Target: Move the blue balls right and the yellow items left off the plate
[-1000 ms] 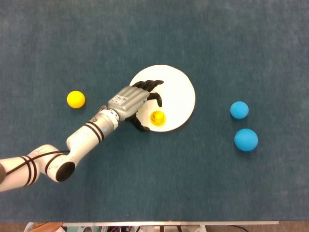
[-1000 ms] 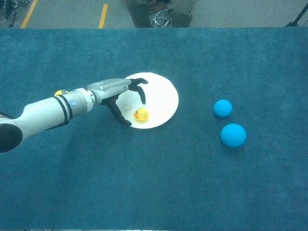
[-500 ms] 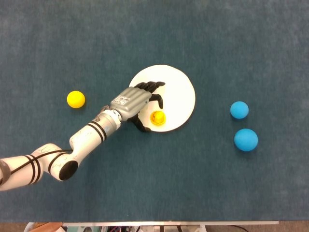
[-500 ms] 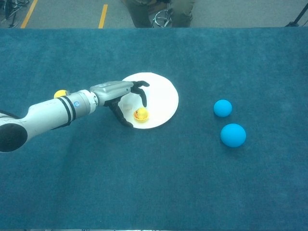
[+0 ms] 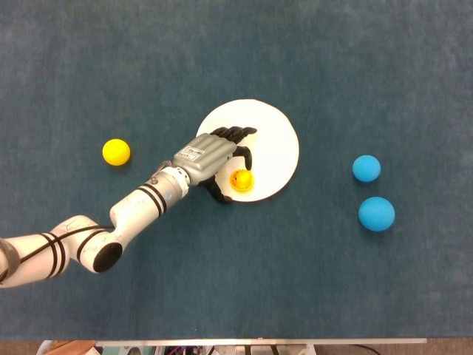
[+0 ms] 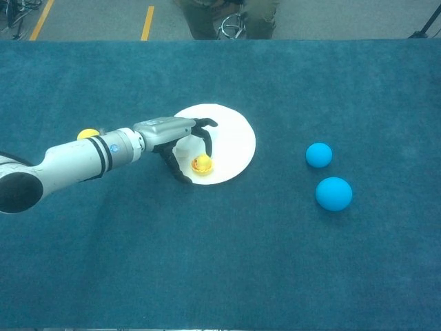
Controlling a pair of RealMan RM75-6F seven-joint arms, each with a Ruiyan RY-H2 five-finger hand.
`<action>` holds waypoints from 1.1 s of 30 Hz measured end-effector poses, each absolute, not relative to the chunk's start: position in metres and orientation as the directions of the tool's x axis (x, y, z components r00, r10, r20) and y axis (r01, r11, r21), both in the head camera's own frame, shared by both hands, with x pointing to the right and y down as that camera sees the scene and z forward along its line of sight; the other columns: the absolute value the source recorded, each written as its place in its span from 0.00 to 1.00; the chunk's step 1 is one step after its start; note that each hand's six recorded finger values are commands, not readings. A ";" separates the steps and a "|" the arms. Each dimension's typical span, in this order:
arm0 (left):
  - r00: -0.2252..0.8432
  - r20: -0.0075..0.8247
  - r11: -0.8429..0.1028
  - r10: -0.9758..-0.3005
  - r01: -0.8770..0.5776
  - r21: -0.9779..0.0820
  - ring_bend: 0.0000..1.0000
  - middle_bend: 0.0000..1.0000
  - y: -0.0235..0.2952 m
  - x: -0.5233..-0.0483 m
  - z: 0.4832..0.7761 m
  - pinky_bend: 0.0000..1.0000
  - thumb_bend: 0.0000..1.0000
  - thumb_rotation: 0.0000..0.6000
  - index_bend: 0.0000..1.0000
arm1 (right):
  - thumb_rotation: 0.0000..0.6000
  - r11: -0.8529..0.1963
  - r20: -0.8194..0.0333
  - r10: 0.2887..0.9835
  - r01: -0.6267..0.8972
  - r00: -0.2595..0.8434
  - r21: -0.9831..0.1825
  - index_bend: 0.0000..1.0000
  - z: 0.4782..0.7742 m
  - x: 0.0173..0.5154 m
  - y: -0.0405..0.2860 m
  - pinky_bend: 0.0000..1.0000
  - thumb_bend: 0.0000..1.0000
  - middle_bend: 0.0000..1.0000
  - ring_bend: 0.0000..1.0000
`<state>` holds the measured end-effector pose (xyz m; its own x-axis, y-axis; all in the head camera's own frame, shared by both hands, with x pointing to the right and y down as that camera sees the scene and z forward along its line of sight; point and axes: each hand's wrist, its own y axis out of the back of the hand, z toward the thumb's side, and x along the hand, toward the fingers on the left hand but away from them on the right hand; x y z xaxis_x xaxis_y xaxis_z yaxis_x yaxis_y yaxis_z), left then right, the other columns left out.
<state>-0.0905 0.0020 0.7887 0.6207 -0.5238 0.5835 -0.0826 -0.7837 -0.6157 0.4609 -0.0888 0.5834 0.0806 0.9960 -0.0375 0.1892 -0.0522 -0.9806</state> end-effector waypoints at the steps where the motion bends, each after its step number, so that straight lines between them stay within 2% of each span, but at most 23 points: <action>1: 0.621 0.586 -0.783 -0.521 -0.076 -0.617 0.00 0.00 0.002 -0.090 0.789 0.09 0.01 1.00 0.38 | 1.00 -0.053 -0.038 0.996 0.190 0.080 -0.980 0.31 0.584 0.461 -0.089 0.04 0.00 0.16 0.02; 21: 0.639 0.580 -0.755 -0.506 -0.003 -0.656 0.00 0.00 -0.007 -0.075 0.770 0.09 0.01 1.00 0.38 | 1.00 -0.059 -0.045 0.996 0.201 0.076 -0.978 0.31 0.589 0.465 -0.086 0.04 0.00 0.16 0.02; 26: 0.652 0.560 -0.740 -0.511 -0.002 -0.673 0.00 0.00 -0.010 -0.068 0.765 0.00 0.01 1.00 0.39 | 1.00 -0.048 -0.035 0.997 0.199 0.073 -0.979 0.31 0.585 0.467 -0.086 0.04 0.00 0.16 0.02; 33: 0.663 0.528 -0.703 -0.531 0.003 -0.711 0.00 0.00 -0.012 -0.064 0.762 0.00 0.01 1.00 0.40 | 1.00 -0.042 -0.029 0.997 0.193 0.072 -0.980 0.31 0.580 0.468 -0.084 0.04 0.00 0.16 0.02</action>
<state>-0.0638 -0.0118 0.7625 0.6633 -0.5306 0.5277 0.0028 -0.7033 -0.7108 0.4685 -0.0836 0.5804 0.0719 0.9970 -0.0286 0.1933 -0.0421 -0.9802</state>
